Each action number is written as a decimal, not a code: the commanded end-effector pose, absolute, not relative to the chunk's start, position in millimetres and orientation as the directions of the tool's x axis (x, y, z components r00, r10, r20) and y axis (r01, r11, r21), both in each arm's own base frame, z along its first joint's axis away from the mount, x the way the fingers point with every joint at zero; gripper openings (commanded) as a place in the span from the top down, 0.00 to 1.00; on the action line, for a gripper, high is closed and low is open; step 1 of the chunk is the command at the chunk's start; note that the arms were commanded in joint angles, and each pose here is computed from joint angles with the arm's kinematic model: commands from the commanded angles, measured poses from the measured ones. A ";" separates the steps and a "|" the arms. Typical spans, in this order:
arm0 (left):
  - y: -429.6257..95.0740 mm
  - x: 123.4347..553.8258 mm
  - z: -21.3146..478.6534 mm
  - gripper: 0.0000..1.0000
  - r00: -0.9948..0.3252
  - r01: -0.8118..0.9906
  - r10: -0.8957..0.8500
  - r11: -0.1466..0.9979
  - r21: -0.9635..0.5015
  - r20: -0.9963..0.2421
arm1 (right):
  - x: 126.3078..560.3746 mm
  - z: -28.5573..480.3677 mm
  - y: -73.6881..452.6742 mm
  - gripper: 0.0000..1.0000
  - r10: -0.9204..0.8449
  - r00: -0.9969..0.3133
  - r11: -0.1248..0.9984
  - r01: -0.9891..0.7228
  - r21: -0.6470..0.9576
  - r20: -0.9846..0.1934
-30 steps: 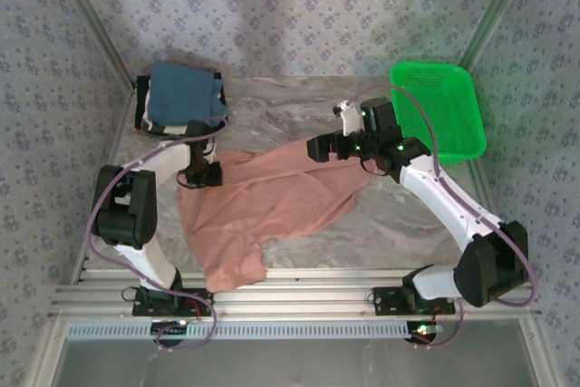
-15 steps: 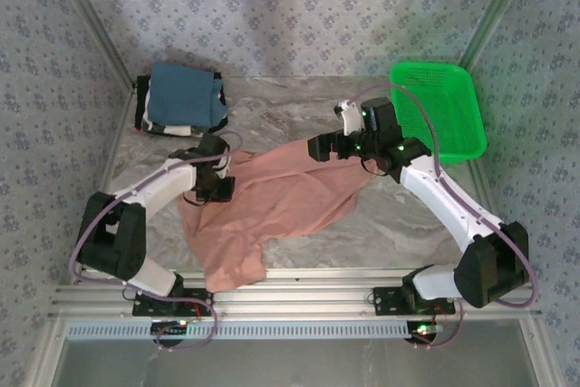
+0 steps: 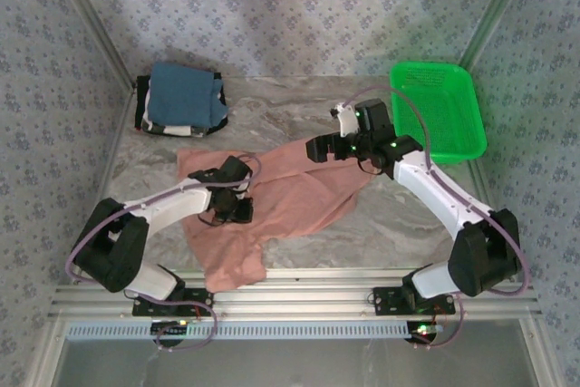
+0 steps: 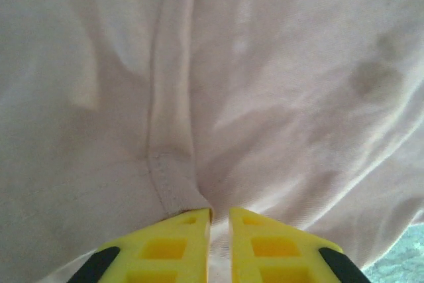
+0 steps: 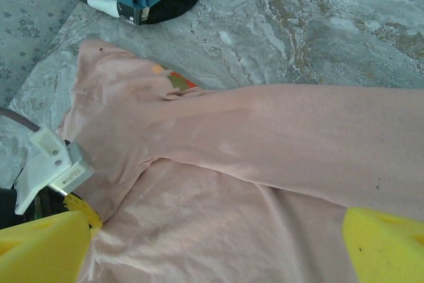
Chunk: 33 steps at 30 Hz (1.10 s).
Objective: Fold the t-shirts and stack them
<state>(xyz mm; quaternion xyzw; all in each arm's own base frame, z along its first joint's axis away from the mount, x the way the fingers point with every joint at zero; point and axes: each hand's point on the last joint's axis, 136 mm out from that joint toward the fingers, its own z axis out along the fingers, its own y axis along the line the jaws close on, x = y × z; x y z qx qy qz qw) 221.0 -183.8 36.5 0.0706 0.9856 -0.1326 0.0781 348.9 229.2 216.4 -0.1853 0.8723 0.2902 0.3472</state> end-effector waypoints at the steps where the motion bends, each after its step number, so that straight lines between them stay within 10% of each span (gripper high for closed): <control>1: -196.6 221.0 41.4 0.85 -0.982 0.114 0.059 0.944 -0.310 -0.180 | 347.6 206.9 224.8 0.01 -0.130 -0.715 0.781 -0.501 0.373 -0.687; 8: -221.1 225.1 66.7 0.81 -0.974 0.101 0.001 0.899 -0.427 -0.228 | 347.5 196.7 221.1 0.01 -0.133 -0.731 0.798 -0.479 0.366 -0.669; 15: -163.0 242.0 116.3 0.41 -0.877 -0.155 -0.349 0.856 -0.493 -0.331 | 333.1 176.4 211.4 0.01 -0.140 -0.802 0.822 -0.421 0.383 -0.581; 25: -110.1 206.9 93.0 0.39 -0.818 -0.428 -0.555 0.764 -0.483 -0.153 | 242.9 110.3 168.4 0.05 -0.055 -0.997 0.895 -0.074 0.441 -0.057; 33: -90.9 128.6 62.1 0.44 -0.790 -0.583 -0.612 0.733 -0.350 0.033 | 222.6 76.7 141.3 0.14 0.071 -0.995 0.905 0.093 0.414 0.067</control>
